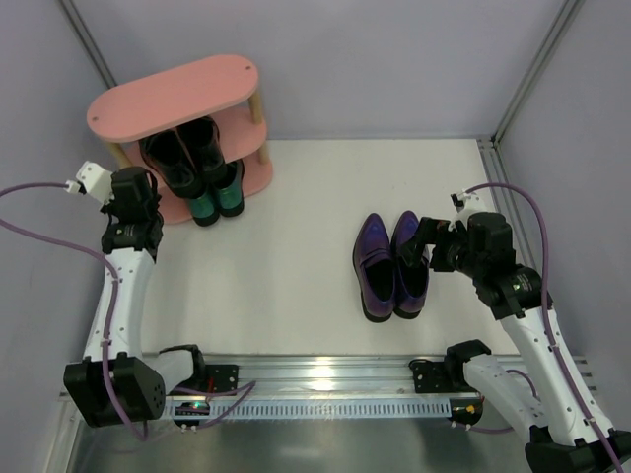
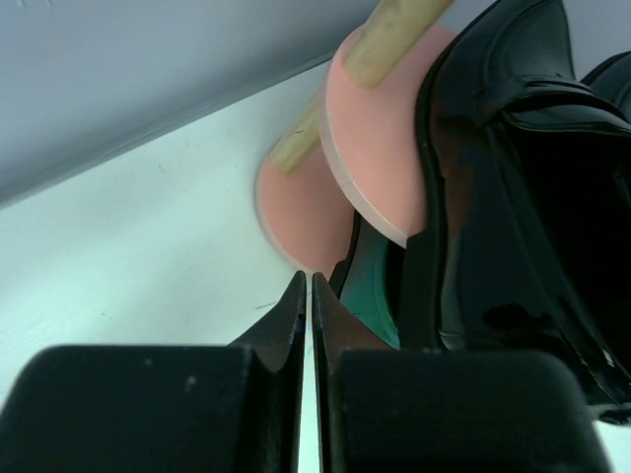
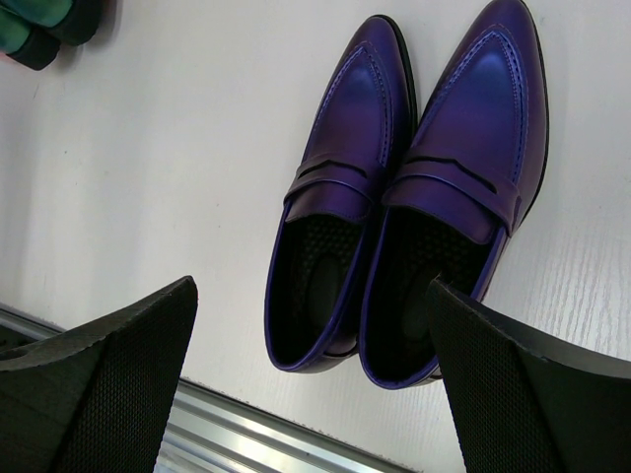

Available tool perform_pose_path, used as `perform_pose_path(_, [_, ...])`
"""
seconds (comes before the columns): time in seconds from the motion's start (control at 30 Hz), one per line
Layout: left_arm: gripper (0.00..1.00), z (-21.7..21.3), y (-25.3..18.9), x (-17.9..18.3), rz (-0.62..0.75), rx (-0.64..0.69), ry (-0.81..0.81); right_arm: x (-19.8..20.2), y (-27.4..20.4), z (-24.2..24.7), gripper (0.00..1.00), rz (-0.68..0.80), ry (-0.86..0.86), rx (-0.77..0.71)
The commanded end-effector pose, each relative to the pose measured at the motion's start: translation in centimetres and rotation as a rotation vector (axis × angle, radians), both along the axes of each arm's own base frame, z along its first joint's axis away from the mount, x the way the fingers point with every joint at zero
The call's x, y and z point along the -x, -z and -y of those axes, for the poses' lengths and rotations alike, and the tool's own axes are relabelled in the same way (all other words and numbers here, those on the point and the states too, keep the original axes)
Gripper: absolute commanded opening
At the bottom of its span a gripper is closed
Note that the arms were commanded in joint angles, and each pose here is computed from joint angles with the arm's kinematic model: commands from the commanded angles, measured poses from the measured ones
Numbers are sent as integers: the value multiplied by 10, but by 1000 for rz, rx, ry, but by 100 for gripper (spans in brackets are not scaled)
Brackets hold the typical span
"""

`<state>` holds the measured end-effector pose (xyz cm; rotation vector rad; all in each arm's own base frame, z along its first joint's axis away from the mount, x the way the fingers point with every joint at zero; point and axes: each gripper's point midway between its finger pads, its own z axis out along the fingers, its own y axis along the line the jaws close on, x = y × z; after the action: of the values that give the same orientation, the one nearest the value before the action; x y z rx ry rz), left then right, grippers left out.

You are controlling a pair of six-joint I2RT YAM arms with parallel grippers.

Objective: Place and organize the shoes onto the shoe shelf

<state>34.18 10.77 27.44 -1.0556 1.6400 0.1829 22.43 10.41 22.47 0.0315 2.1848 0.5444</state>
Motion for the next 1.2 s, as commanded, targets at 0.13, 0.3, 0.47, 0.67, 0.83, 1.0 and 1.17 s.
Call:
perform_pose_path(0.13, [0, -7, -12, -38, 260, 97, 0, -4, -8, -1, 97, 22, -3, 2])
perform_pose_path(0.3, [0, -13, -3, -50, 306, 121, -12, -5, -3, 0, 97, 12, 1, 11])
perform_pose_path(0.47, [0, -21, 7, -65, 321, 168, -15, -7, -2, -1, 97, 3, -1, 13])
perform_pose_path(0.67, [0, -22, 16, -83, 326, 193, -8, -9, 2, -1, 97, -9, 0, 21])
perform_pose_path(0.83, [0, -22, 23, -91, 331, 221, -18, -10, 2, 0, 97, -14, 5, 22])
perform_pose_path(1.0, [0, -23, 27, -102, 321, 227, -7, -10, 4, -1, 97, -17, 2, 22])
perform_pose_path(1.17, [0, -19, 22, -116, 350, 249, 19, -10, 5, 0, 97, -19, 6, 25])
